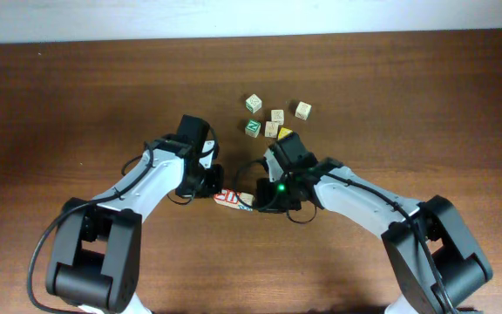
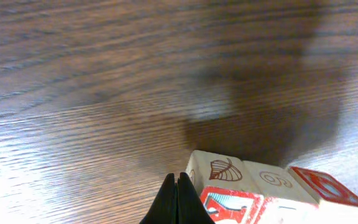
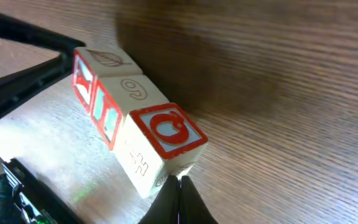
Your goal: Rotate 3 blocks
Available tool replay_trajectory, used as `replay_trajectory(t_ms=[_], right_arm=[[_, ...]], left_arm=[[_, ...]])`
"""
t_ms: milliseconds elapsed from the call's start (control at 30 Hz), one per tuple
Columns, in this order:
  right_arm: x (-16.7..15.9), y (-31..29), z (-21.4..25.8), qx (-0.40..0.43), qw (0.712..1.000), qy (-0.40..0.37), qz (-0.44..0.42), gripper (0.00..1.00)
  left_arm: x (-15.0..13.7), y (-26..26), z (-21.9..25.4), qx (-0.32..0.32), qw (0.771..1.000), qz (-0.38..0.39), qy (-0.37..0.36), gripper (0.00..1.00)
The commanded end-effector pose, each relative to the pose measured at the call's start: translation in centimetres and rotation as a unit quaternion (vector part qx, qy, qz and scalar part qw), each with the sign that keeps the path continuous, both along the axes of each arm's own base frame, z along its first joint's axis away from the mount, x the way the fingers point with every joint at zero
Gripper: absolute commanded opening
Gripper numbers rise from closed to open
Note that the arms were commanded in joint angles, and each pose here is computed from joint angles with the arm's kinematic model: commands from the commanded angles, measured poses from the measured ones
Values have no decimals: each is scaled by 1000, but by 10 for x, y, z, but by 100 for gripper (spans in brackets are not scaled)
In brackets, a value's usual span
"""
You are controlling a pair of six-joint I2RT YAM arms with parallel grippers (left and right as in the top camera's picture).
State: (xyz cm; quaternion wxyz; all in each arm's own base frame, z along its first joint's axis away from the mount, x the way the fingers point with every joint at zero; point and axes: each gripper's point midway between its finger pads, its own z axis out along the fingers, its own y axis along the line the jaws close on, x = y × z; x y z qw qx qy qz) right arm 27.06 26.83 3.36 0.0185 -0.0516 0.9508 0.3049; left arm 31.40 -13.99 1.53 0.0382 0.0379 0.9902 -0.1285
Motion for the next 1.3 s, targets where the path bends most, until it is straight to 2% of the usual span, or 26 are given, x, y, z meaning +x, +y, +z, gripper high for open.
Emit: replay_trajectory(t_ms=[0, 1033, 1267], right_arm=[[13, 27, 38, 32, 997, -57, 35, 4], [17, 45, 49, 30, 994, -92, 48, 4], [23, 45, 34, 18, 996, -85, 34, 4]], left_arm=[[-12, -17, -2, -36, 999, -21, 21, 0], [-14, -19, -2, -43, 999, -22, 25, 0], [-16, -19, -2, -42, 999, -15, 31, 0]])
